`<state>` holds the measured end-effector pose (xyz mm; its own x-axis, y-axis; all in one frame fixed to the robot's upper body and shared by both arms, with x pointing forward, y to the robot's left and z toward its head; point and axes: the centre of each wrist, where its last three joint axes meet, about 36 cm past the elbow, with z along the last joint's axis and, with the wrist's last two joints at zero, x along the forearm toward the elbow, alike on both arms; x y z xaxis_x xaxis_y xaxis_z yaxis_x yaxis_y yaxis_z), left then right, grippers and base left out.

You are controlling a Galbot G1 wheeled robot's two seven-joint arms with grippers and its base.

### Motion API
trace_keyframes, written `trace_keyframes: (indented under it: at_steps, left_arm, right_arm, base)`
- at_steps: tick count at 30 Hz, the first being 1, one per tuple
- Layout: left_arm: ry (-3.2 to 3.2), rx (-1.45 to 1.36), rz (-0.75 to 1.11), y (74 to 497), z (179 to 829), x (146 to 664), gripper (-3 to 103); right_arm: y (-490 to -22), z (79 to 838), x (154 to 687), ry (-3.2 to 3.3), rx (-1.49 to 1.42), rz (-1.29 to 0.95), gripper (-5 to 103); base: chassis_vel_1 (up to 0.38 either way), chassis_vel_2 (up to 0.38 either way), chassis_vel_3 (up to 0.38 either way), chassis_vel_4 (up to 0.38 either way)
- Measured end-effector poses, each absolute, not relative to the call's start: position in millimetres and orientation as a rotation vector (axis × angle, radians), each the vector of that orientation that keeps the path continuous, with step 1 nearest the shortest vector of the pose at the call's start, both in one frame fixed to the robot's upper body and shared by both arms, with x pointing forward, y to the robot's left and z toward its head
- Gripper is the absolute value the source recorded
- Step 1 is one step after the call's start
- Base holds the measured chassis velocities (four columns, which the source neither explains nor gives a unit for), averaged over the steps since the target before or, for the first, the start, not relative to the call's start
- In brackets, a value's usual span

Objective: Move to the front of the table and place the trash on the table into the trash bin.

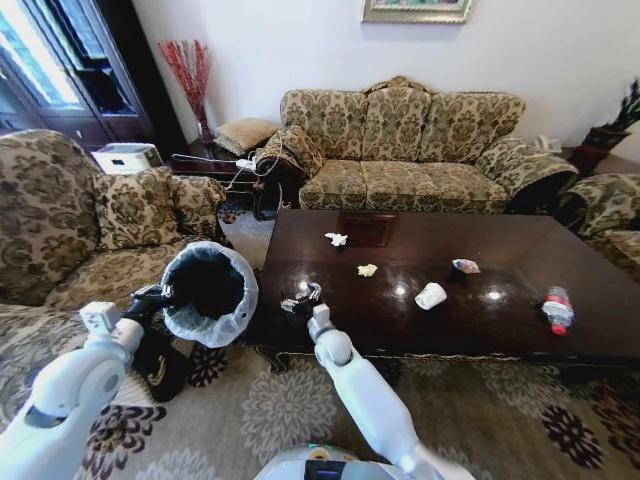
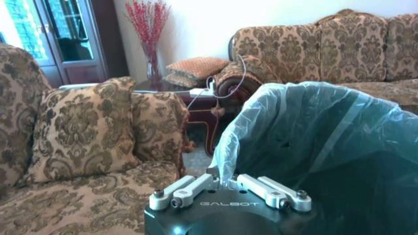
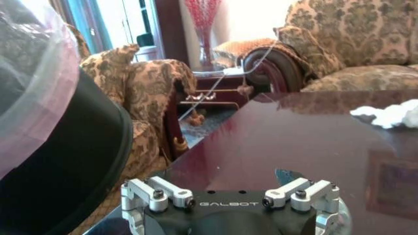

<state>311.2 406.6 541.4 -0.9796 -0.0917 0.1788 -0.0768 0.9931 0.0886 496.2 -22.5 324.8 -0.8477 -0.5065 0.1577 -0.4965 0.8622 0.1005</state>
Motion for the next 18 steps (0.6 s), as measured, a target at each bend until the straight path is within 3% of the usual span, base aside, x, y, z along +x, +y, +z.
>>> trace_keyframes:
  at_steps: [8, 18]
  left_arm:
    - [-2.948, 0.137, -0.115, 408.2, 537.9, 310.7, 2]
    - [-2.956, 0.153, -0.109, 410.3, 530.7, 313.4, 2]
  right_arm:
    - [-18.6, 325.9, 510.9, -2.844, 0.815, -0.001, 100]
    - [-43.6, 313.6, 476.7, -2.784, 0.777, 0.065, 100]
  base:
    - [0.000, 0.000, 0.000, 0.000]
    - [0.000, 0.000, 0.000, 0.000]
